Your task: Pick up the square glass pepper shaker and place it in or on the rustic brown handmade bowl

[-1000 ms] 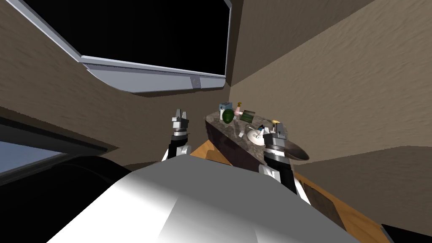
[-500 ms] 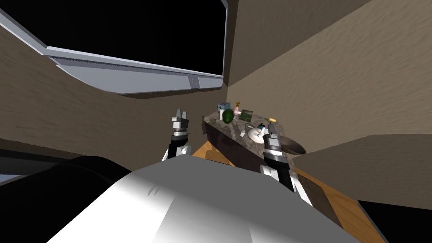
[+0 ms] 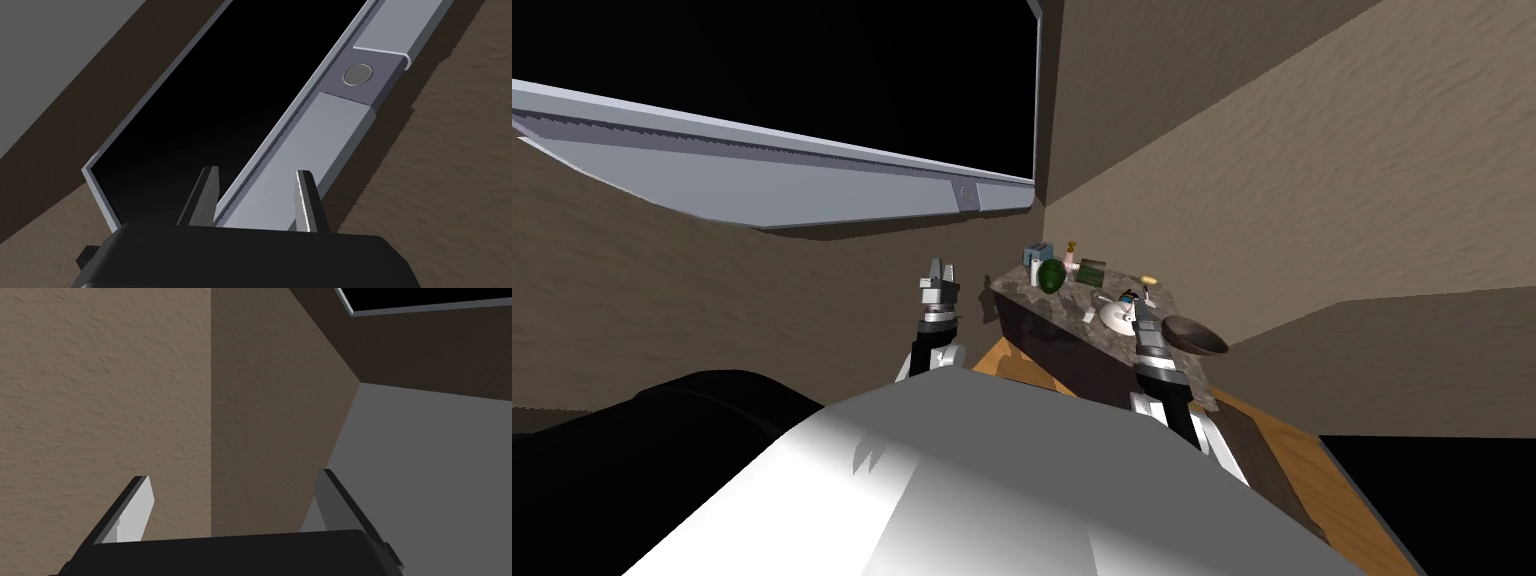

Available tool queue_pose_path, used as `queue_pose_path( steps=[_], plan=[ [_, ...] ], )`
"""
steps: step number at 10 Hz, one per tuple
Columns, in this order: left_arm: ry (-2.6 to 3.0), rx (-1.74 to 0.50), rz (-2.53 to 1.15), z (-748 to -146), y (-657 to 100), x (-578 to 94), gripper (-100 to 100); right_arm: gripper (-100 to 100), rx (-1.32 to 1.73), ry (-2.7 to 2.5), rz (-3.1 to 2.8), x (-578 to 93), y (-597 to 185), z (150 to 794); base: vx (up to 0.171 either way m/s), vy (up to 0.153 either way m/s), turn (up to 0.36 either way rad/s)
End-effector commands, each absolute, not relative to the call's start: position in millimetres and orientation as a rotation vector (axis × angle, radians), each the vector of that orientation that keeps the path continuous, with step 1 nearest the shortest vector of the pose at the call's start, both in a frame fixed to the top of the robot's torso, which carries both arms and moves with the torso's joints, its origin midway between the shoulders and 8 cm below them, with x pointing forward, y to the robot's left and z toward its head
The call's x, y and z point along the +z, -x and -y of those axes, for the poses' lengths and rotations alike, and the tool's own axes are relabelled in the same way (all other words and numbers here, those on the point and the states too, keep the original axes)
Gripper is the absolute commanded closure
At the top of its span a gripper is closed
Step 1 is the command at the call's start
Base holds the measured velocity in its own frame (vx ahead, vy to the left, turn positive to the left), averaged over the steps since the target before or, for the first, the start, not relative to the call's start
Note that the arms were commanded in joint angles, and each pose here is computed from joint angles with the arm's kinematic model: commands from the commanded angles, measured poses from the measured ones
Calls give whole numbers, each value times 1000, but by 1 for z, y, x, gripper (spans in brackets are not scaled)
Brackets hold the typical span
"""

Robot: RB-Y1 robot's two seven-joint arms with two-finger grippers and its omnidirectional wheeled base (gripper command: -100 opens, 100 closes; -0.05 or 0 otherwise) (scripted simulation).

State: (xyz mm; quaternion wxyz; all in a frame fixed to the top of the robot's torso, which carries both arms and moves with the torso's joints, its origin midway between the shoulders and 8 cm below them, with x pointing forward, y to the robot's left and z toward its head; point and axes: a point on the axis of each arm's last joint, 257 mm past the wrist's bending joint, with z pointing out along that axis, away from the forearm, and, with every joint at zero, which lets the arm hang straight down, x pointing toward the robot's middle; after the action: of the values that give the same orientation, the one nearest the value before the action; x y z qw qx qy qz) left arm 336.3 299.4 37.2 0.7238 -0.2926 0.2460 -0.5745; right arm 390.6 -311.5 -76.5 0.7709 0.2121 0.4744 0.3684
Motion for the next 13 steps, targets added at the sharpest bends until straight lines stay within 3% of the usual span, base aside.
queue_pose_path(
  steps=[1, 13],
  plan=[
    [646, -1268, -543, -299, -336, 37, 0, -100, 713, -406, -1072, -89, -396, 314, 41, 136, -249],
    [646, -1268, -543, -299, -336, 37, 0, -100, 257, -114, -1279, -167, -421, 337, 38, 106, -152]
  ],
)
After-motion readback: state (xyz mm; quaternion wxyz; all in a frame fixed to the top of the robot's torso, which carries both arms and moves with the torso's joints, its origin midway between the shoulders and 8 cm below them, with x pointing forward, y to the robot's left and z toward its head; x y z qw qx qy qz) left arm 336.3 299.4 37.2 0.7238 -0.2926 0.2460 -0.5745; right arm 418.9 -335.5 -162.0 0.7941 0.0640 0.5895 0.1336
